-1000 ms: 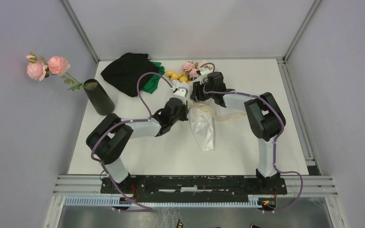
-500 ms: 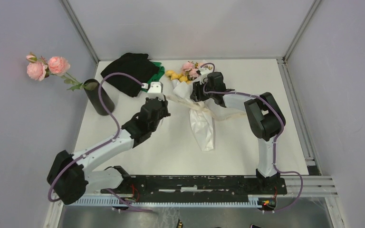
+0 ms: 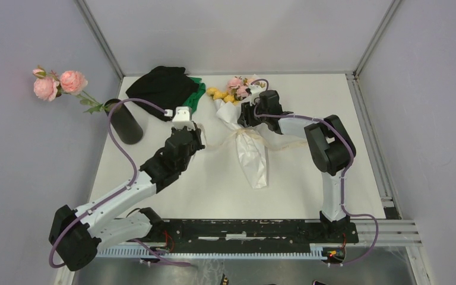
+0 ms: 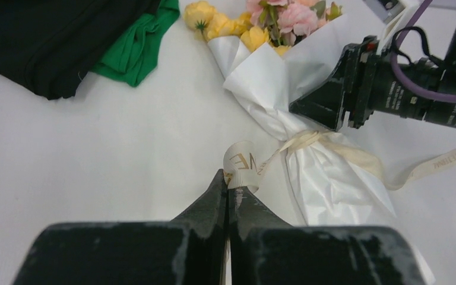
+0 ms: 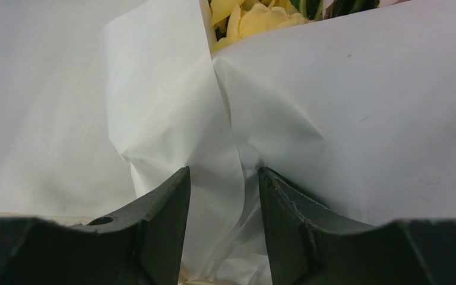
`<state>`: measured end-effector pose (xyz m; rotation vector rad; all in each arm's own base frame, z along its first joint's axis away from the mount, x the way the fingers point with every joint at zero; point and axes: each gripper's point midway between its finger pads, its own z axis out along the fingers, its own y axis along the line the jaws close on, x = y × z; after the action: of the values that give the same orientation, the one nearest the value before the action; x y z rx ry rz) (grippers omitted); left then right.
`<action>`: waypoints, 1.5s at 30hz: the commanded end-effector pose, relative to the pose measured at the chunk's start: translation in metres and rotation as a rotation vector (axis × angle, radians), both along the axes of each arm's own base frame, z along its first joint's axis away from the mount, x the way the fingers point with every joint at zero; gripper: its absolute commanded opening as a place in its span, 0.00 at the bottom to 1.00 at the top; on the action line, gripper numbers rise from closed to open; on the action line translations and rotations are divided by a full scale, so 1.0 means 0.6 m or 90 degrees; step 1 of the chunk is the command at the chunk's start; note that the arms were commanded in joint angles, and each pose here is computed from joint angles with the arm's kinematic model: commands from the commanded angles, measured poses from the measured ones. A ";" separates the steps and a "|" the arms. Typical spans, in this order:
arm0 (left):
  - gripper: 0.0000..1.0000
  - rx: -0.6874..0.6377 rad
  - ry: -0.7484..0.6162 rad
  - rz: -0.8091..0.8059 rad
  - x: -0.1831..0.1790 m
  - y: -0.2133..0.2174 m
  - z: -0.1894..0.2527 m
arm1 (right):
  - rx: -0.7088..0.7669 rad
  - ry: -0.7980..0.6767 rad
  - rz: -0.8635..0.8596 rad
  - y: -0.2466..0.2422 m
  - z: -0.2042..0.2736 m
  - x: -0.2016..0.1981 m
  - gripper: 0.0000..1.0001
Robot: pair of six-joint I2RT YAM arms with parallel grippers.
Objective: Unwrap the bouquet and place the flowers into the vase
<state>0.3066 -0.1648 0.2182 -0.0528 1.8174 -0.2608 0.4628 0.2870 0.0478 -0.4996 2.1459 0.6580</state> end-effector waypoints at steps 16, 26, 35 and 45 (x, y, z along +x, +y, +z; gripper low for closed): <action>0.10 -0.109 -0.090 0.253 -0.050 0.176 0.086 | -0.047 0.066 -0.014 -0.018 -0.075 -0.015 0.53; 0.15 -0.079 0.017 0.125 0.005 0.068 0.003 | -0.046 -0.007 -0.011 -0.021 0.013 -0.008 0.54; 0.16 -0.035 0.016 0.072 0.079 -0.002 -0.007 | -0.107 -0.089 -0.053 -0.065 0.113 -0.028 0.72; 0.11 -0.033 0.086 -0.062 0.148 -0.129 -0.094 | -0.226 -0.123 -0.117 -0.148 0.111 -0.067 0.72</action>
<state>0.3751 -0.2101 0.1572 -0.1010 1.9724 -0.2870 0.4270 0.2213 0.1220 -0.5140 2.0817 0.2664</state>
